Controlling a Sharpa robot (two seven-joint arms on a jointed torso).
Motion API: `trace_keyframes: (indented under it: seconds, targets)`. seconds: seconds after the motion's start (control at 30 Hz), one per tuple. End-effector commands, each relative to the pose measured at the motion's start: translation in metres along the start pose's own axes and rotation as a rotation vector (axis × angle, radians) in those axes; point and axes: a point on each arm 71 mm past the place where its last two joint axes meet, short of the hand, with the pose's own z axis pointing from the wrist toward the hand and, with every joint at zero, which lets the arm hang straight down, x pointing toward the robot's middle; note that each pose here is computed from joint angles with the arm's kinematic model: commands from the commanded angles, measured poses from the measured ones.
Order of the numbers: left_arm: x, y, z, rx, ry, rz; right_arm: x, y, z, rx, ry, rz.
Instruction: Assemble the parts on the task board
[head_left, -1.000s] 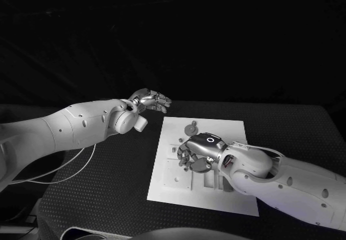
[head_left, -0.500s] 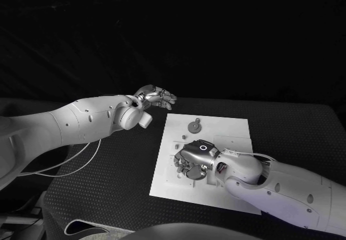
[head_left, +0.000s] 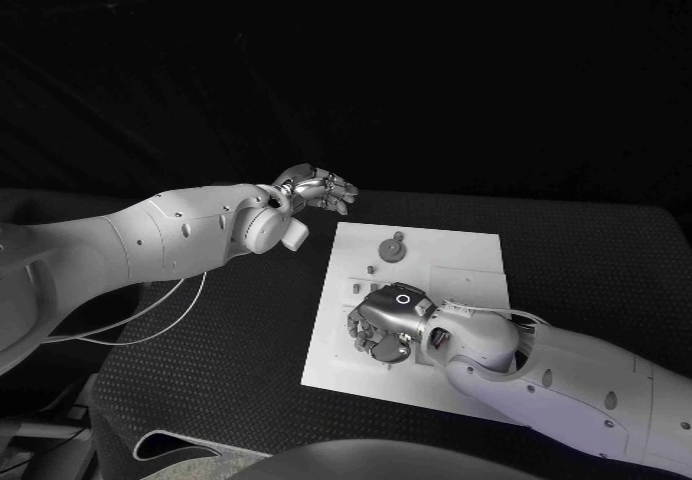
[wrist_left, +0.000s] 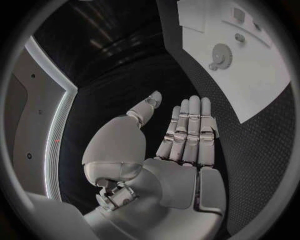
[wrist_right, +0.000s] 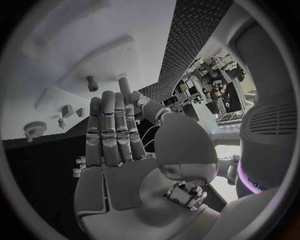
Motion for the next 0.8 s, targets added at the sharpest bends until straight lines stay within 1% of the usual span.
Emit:
trace_keyframes:
  seconds: [0.03, 0.4, 0.8]
  targets:
    - [0.0021, -0.0017, 0.0007, 0.009, 0.010, -0.007, 0.0027, 0.0019, 0.0003, -0.017, 0.020, -0.014]
    - [0.0017, -0.0015, 0.0005, 0.008, 0.010, -0.007, 0.0079, -0.0018, -0.0005, -0.007, 0.046, -0.019]
    - [0.0020, -0.0015, 0.0005, 0.007, 0.011, -0.008, 0.0106, -0.0058, 0.0002, 0.007, 0.058, -0.040]
